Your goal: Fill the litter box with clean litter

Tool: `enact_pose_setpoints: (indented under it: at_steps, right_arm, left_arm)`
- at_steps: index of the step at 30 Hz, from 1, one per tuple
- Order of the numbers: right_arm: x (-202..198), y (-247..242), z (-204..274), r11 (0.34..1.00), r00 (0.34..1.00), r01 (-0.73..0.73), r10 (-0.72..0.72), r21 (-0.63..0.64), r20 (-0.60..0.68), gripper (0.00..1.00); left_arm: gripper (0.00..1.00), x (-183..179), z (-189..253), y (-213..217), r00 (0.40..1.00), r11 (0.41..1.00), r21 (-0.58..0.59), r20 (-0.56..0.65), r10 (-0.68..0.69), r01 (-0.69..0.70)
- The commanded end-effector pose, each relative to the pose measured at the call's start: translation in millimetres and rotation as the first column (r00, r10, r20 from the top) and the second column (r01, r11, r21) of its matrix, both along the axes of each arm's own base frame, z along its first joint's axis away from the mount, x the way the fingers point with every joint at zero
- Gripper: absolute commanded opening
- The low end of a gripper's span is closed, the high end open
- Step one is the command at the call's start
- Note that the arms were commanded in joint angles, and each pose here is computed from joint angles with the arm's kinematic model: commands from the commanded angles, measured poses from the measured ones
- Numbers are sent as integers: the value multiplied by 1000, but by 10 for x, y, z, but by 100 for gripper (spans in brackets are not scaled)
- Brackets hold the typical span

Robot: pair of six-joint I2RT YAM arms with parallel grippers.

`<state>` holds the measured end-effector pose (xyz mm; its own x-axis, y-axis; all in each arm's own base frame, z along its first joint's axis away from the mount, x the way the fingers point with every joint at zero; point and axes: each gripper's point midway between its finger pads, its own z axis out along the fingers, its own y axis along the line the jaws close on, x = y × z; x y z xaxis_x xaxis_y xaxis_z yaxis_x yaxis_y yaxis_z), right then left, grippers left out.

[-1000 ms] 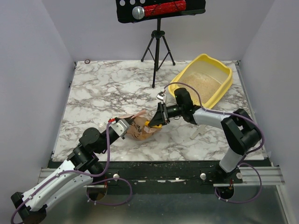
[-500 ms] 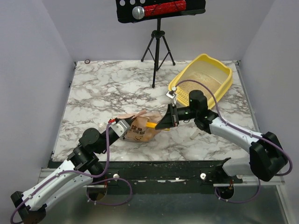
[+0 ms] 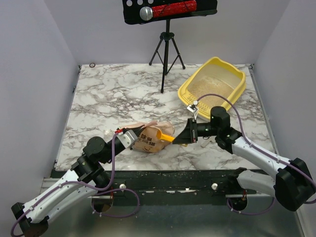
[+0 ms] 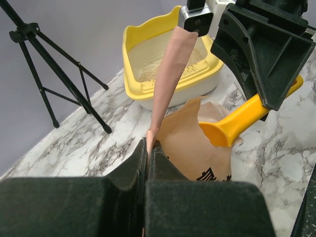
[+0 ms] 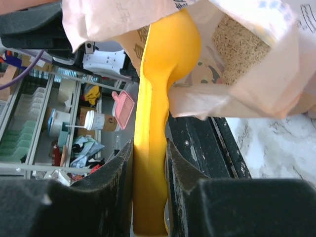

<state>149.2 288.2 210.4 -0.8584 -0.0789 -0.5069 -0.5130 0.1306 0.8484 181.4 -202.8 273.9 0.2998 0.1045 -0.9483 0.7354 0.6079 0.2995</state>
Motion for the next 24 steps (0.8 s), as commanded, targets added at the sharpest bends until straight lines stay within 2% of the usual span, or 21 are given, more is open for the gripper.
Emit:
enact_pose_setpoints:
  at_steps: [1,6,12,24]
  right_arm:
    - [-43,-78,-39,999,999,48,-48,16,-5,0]
    - [-78,-181,-49,988,987,146,-142,58,-69,0]
    - [-126,-291,-9,965,964,241,-226,106,-138,0]
    - [-303,-525,-189,934,939,326,-302,144,-167,0]
  left_arm:
    - [0,-177,431,-58,986,991,-94,146,-84,99]
    - [0,-304,397,-118,969,982,-70,192,-158,174]
    - [0,-339,301,-196,963,976,-29,172,-207,215]
    - [0,-228,204,-194,974,986,-5,152,-166,168]
